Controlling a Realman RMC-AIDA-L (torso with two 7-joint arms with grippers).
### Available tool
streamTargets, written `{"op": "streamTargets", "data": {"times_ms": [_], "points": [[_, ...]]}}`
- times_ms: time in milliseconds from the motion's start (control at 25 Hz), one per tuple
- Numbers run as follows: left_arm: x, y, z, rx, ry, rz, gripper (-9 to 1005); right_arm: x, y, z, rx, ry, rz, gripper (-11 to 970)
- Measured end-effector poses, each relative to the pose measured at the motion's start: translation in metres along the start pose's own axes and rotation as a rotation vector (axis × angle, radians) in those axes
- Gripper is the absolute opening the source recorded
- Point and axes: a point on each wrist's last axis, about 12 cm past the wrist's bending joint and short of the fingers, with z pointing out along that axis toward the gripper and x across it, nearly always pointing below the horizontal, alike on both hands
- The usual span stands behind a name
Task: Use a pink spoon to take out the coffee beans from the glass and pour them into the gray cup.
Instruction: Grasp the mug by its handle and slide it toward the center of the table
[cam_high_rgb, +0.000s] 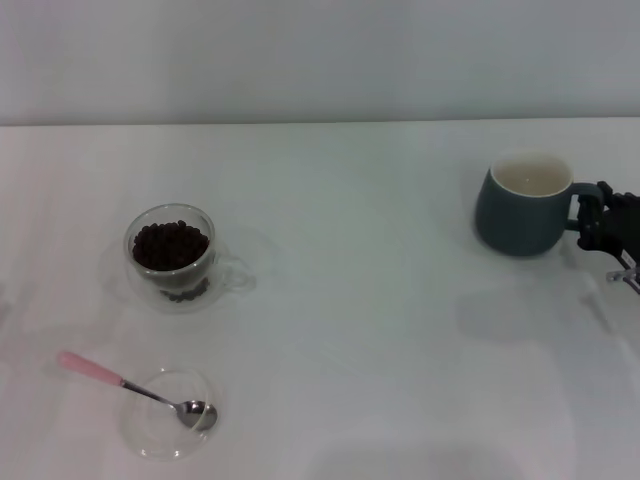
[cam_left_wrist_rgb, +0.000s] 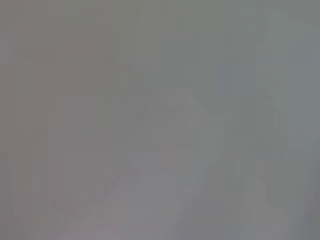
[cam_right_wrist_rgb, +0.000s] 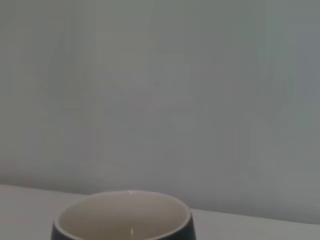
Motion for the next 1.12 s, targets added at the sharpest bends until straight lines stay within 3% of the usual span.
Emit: {"op": "streamTargets", "data": {"times_ms": [1120], "points": [[0.001, -0.005, 0.003, 0.023, -0.001, -0.006, 888, 0.009, 0.068, -0.01, -0.334, 0.023, -0.119, 142]]}}
